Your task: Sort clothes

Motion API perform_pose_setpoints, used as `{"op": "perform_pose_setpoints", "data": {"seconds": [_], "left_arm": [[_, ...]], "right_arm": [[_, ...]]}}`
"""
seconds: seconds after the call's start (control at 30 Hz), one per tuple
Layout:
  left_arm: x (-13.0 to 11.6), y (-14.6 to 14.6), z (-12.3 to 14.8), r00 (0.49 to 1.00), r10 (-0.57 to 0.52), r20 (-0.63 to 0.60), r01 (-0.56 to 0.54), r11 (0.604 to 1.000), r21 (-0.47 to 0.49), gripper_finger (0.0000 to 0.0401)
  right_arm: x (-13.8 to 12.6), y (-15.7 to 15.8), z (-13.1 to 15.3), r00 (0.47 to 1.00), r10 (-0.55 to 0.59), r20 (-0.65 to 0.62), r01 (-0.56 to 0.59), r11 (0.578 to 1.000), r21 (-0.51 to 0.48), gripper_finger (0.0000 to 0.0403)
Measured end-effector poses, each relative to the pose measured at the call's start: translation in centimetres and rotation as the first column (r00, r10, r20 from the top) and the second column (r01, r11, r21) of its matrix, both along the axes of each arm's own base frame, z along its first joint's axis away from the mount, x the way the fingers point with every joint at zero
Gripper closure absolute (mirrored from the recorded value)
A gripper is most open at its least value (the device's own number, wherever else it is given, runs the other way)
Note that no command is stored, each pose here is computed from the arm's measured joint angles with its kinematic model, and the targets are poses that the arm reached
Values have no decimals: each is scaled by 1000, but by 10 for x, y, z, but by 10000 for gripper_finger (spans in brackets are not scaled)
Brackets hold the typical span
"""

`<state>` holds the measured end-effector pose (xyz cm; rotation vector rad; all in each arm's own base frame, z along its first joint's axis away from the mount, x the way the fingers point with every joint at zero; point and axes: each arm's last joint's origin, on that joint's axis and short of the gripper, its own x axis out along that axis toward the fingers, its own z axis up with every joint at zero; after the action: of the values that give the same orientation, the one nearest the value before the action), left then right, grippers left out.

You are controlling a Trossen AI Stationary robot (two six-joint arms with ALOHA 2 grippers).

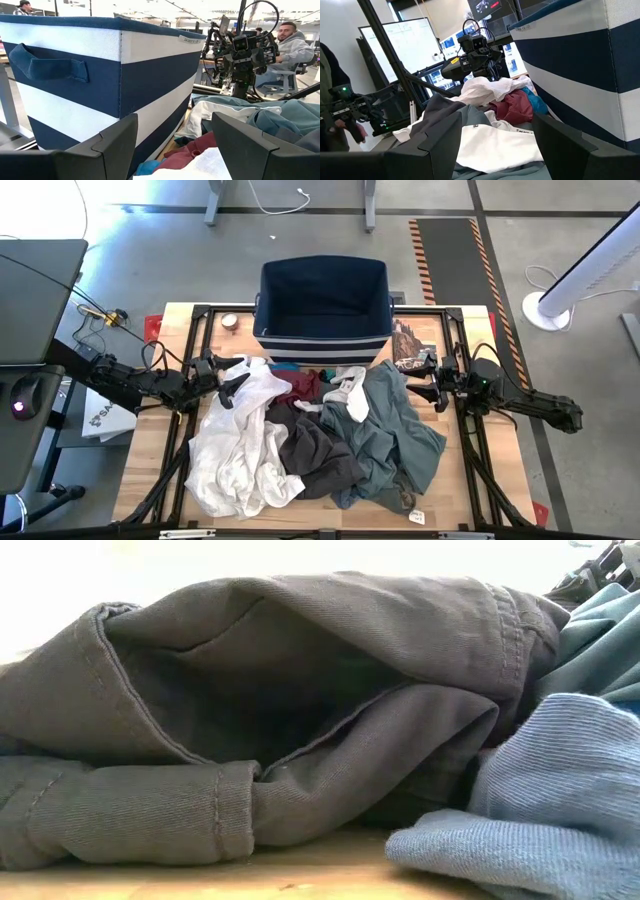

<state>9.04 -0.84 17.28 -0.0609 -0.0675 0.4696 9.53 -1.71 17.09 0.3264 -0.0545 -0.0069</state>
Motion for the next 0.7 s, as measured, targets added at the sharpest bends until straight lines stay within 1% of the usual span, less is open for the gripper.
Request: {"op": "perform_pose_setpoints", "data": {"seconds": [0.3, 0.37, 0.47, 0.57, 0.7], "left_arm": [[0, 0, 0, 1000, 0, 2, 0, 1000, -2, 149], [0, 0, 0, 1000, -1, 12, 2, 1000, -19, 149], [0, 0, 0, 999, -3, 43, 6, 997, -78, 149], [0, 0, 1, 996, -8, 90, 23, 986, -162, 149], [1, -1, 1, 985, -51, 166, 98, 952, -290, 149]], "right_arm": [[0, 0, 0, 1000, 0, 0, 0, 1000, 0, 163], [0, 0, 0, 1000, 0, 0, 0, 1000, 0, 163], [0, 0, 0, 1000, 0, 0, 0, 1000, 0, 163], [0, 0, 0, 1000, 0, 0, 0, 1000, 0, 163], [0, 0, 0, 1000, 0, 0, 0, 1000, 0, 163]]}}
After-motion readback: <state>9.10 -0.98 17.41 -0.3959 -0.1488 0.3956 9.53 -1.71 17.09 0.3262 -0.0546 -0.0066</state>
